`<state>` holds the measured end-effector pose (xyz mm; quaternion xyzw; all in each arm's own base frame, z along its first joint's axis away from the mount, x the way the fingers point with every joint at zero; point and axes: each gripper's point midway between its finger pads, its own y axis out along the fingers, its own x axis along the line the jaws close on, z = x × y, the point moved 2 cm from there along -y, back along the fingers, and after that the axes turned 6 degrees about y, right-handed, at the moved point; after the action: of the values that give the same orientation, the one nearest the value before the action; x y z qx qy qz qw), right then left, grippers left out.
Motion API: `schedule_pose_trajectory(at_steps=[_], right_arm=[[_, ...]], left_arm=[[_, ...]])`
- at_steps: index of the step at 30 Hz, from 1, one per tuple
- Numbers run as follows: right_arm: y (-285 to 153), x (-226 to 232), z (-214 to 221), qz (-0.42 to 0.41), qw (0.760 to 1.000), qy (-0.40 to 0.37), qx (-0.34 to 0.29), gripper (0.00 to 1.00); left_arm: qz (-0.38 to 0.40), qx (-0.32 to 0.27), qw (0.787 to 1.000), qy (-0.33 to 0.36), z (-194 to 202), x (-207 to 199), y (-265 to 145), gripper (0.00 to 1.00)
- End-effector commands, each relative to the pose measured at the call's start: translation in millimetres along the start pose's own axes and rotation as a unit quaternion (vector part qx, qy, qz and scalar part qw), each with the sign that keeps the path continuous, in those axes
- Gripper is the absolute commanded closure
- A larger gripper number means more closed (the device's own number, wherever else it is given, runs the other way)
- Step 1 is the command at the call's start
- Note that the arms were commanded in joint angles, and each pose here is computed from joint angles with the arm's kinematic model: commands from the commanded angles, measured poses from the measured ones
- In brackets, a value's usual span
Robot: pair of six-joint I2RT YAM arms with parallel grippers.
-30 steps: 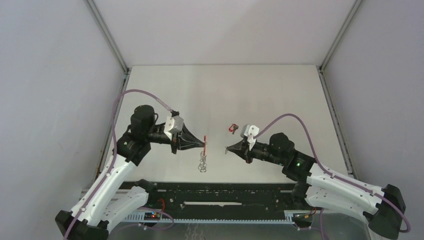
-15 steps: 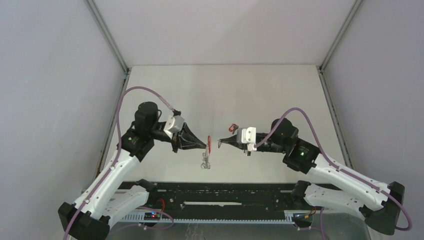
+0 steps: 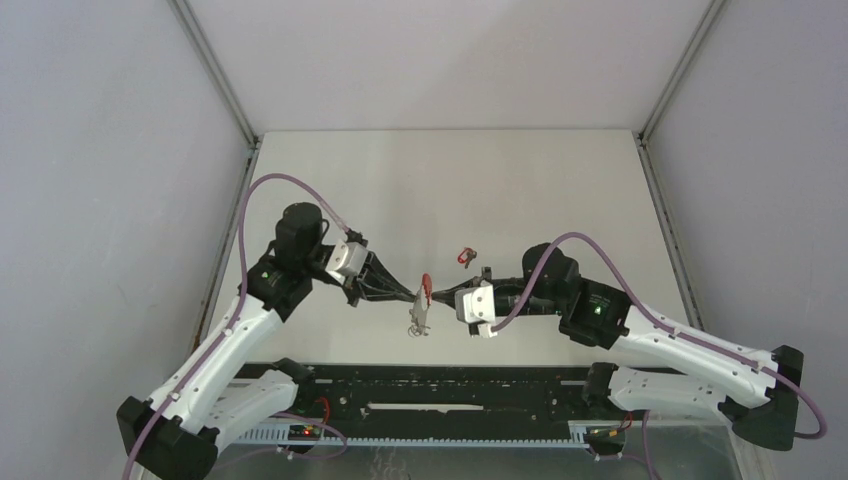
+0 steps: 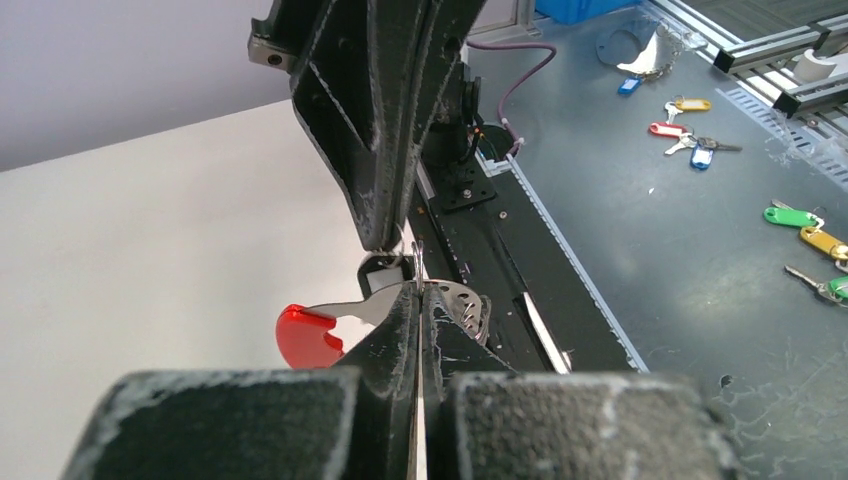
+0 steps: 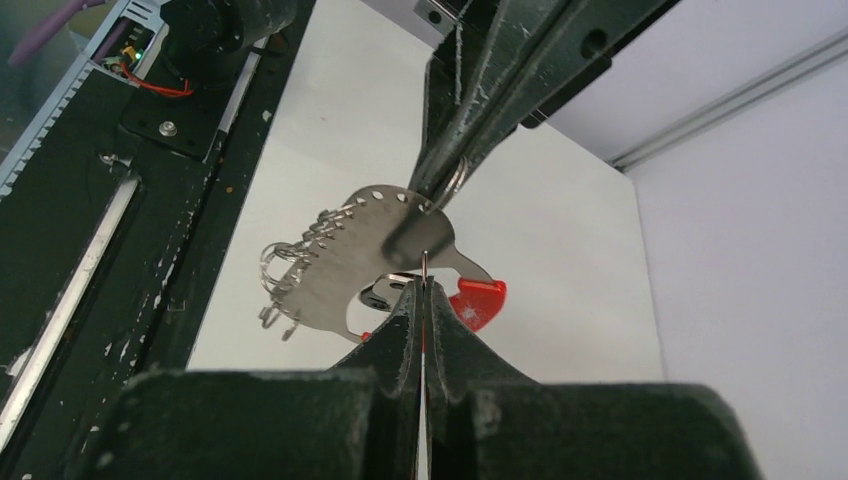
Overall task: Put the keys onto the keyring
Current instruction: Insert the key onto the keyring.
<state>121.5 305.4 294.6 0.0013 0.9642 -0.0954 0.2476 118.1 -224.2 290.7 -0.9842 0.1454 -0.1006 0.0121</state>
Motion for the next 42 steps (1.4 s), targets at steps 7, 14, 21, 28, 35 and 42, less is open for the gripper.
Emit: schedule_pose_trajectory(at_steps=[7, 14, 21, 28, 35, 42], right_arm=[[0, -8, -33, 0.021, 0.997, -0.077, -0.014, 1.00], [-5, -11, -34, 0.034, 0.996, -0.087, -0.010, 1.00], [-7, -10, -39, 0.034, 0.995, -0.092, -0.016, 1.00], [-5, -8, -43, 0.031, 0.994, -0.099, -0.023, 1.00], [-3, -8, -45, 0.030, 0.994, -0.099, -0.025, 1.00], [-3, -10, -45, 0.035, 0.994, -0.098, -0.023, 1.00]], left_arm=[[0.036, -0.025, 0.994, 0.105, -36, -3, 8, 1.00], [0.034, -0.022, 0.995, 0.090, -33, -3, 9, 1.00], [0.028, -0.017, 0.996, 0.078, -28, -2, 9, 1.00], [0.023, -0.013, 0.997, 0.072, -24, -1, 9, 1.00], [0.020, -0.011, 0.997, 0.072, -22, 1, 8, 1.00], [0.015, -0.008, 0.997, 0.072, -22, 3, 8, 1.00]])
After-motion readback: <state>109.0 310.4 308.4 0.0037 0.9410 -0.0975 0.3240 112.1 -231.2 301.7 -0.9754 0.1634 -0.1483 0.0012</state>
